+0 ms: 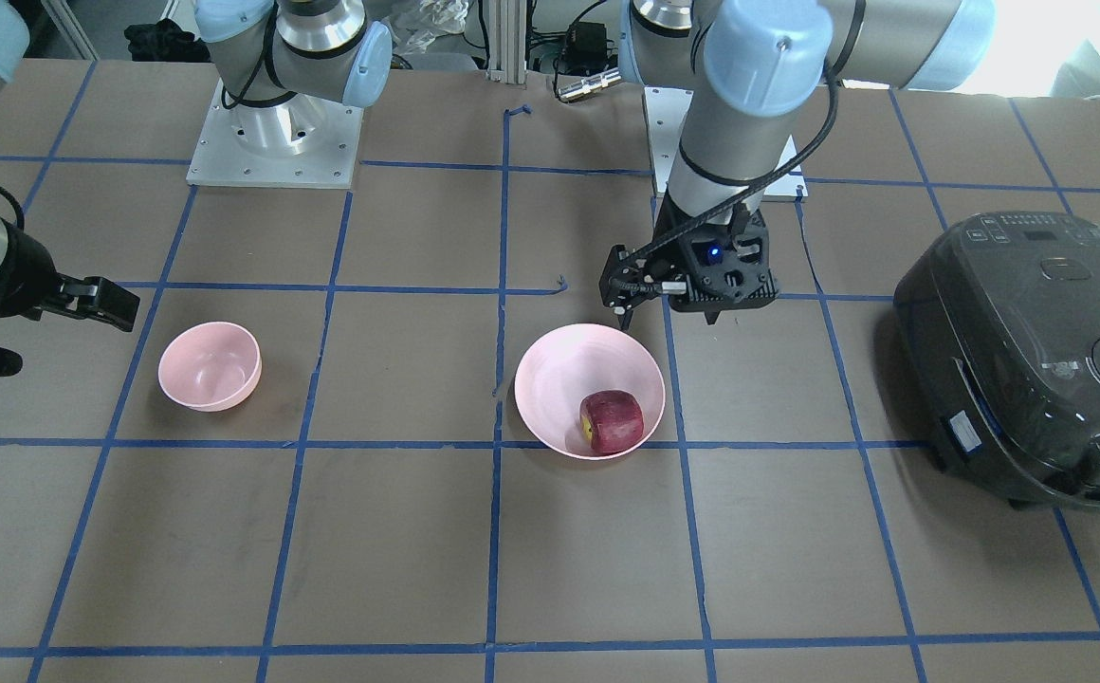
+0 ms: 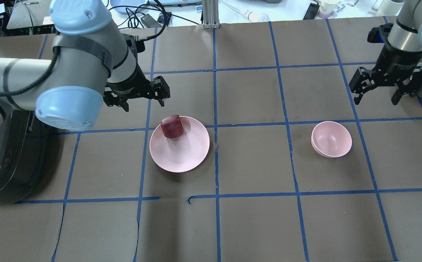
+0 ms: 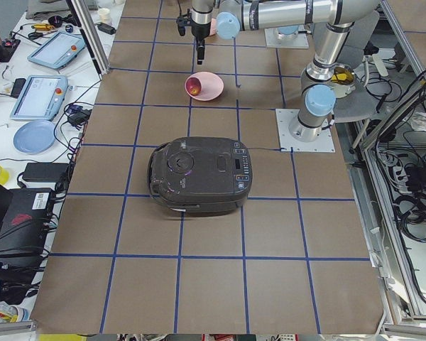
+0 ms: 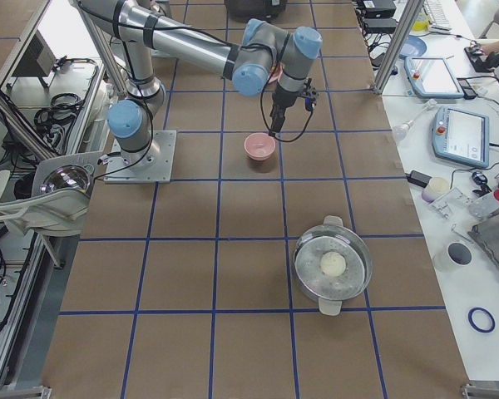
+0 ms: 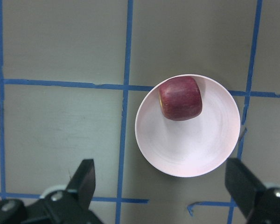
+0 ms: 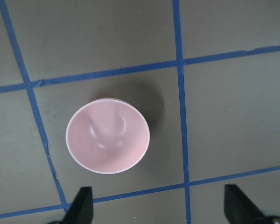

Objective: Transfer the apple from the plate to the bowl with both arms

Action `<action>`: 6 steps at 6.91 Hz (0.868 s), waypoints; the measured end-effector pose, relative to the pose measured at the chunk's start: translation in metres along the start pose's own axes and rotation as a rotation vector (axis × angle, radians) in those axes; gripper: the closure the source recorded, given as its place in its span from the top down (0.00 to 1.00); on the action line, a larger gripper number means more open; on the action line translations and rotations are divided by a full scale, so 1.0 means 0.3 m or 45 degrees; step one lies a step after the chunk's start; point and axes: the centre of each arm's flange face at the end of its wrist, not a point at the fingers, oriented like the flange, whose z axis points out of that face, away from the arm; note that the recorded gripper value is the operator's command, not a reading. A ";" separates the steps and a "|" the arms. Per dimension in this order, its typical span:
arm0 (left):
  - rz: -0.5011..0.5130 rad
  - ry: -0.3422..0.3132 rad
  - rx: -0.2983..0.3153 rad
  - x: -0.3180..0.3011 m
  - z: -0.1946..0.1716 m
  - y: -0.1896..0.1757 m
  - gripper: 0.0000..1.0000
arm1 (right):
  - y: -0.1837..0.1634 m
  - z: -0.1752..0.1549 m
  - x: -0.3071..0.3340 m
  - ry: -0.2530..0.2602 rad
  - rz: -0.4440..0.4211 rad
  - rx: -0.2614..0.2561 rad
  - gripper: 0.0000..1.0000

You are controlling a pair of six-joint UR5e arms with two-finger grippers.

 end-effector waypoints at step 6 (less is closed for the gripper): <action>-0.392 0.032 -0.027 0.058 0.462 -0.116 1.00 | 0.022 0.559 -0.051 -0.046 -0.032 0.037 0.00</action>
